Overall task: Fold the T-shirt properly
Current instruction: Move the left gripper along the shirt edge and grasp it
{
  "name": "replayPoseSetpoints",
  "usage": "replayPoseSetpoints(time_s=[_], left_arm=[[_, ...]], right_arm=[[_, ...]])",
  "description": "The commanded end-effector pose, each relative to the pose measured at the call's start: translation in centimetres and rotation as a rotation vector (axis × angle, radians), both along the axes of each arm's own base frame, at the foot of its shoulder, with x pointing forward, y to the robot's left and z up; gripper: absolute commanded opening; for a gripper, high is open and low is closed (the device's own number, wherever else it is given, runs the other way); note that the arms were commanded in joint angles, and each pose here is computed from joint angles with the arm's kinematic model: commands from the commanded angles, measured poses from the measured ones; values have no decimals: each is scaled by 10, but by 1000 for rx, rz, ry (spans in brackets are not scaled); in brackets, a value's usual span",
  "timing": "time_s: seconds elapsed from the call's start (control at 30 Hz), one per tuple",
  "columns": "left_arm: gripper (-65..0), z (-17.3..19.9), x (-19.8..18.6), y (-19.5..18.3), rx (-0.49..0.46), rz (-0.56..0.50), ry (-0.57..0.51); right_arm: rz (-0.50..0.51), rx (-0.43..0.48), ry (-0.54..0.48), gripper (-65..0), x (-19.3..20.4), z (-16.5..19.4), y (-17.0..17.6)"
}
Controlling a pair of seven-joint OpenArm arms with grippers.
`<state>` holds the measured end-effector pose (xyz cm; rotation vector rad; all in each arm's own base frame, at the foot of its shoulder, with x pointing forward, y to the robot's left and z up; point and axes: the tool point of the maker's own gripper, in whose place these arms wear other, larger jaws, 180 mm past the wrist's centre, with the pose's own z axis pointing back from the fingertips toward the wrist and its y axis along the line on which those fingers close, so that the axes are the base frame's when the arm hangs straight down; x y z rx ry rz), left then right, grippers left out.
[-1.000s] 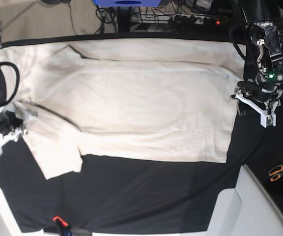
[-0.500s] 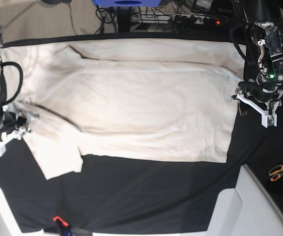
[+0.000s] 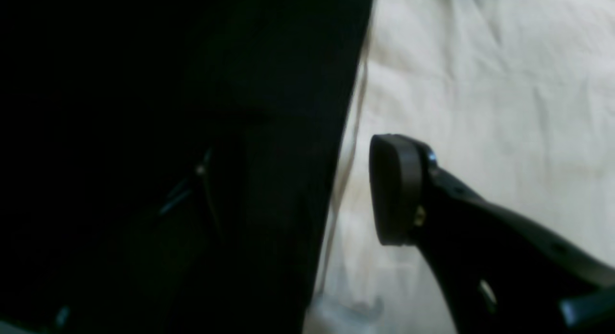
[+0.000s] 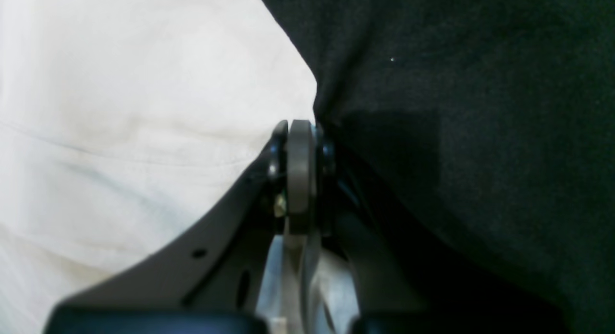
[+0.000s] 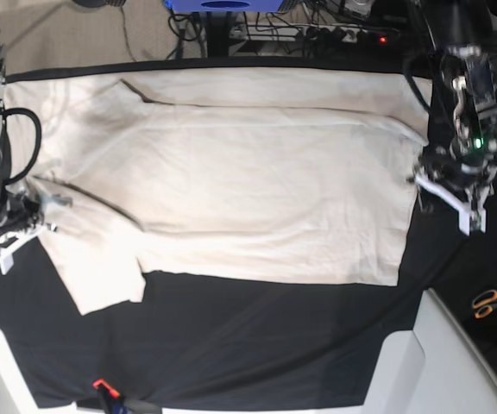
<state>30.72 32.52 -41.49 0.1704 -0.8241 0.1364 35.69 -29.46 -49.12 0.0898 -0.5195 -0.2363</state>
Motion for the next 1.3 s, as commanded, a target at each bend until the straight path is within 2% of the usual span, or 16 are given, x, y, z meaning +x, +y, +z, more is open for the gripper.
replayPoseSetpoints(time_s=[0.0,0.13,0.27,0.4,0.47,0.73,0.93,1.0,1.13,1.27], left_arm=[[-257,17,16,17,32,6,-43],[-245,9,56,29,2,14,-1],[-227,2,96,21,-31,-13,53],[-49,0,123,6,-100,-58,83],[0,0,135,0,-129,-53,66],[0,-12,151,-8,-209,8,-19],[0,-40,140,-45,-193,-85,66],[-39,-49,130,-46,-195,-84,88],[-235,-66,113,-51,-203,-84,124],[-362,-74,101,-43,-207,-62,137]], right_arm=[[-5,-10,-30,-645,12,13,-8],[-3,-10,-32,-647,12,13,-7],[-2,-11,-32,-647,12,14,-7],[-1,-13,-31,-648,12,14,-8],[0,-13,-32,-648,12,14,-8],[2,-13,-32,-648,12,14,-8],[10,-5,-37,-648,12,15,-7],[9,-5,-38,-648,12,15,-7],[8,-6,-35,-648,11,14,-8],[5,-11,-35,-648,11,15,-12]])
